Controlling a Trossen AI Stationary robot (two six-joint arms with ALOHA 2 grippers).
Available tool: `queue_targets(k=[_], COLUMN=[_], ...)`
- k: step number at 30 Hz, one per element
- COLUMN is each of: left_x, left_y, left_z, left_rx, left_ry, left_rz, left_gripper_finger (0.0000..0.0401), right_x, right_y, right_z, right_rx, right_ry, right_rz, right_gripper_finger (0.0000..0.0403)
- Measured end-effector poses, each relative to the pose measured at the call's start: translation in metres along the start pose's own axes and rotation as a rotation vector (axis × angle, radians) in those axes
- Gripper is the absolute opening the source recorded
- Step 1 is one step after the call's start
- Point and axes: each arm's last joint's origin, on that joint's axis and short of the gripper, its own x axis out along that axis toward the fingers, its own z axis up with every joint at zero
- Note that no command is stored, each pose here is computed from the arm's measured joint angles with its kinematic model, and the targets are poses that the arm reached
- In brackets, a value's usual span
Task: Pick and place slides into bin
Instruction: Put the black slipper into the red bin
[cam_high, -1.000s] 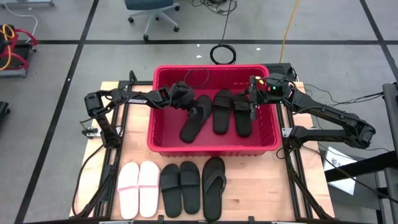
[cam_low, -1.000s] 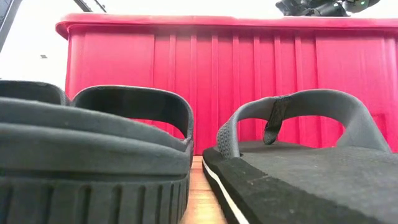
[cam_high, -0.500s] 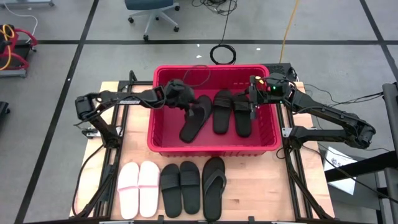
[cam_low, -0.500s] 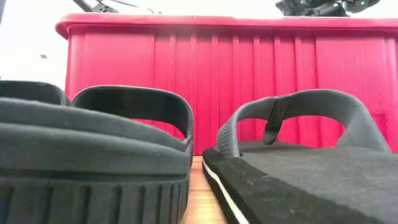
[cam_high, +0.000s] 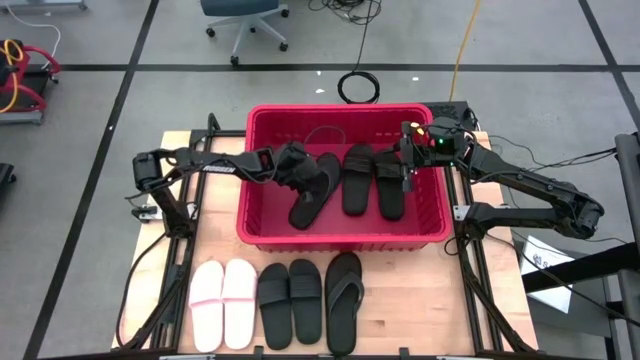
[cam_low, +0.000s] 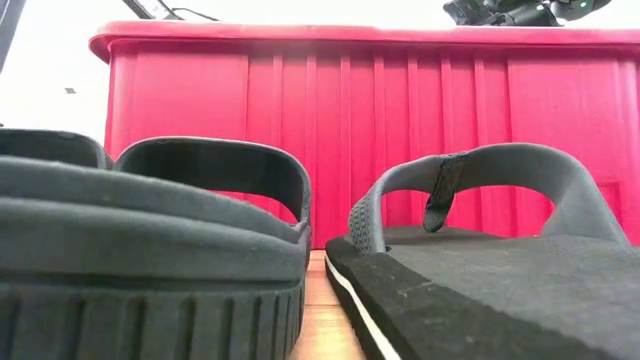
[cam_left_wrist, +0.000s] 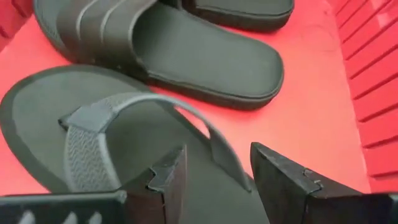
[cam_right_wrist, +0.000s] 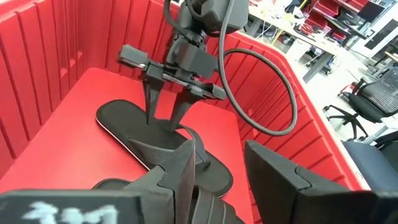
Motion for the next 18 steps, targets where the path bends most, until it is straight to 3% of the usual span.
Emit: queue_targets(k=[4,10,18], left_x=[0.000,-0.006,-0.043], left_y=[0.000,-0.002,-0.019], left_z=[0.001,0.023,0.083], left_rx=[-0.016,0.004,0.103], left_ry=[0.003,-0.024,0.049], left_rz=[0.034,0.039,0.164], left_gripper_finger=[0.0172,0.0172,0.0172], right_x=[0.000,0.000,-0.013], right_y=[0.000,0.000,0.000], right_z=[0.000,0.001,0.012], right_rx=[-0.001,-0.003,-0.034], right_ry=[-0.001,-0.006,-0.087], right_rz=[0.000,-0.003,-0.045], right_gripper_finger=[0.0130,0.0130,0.0130])
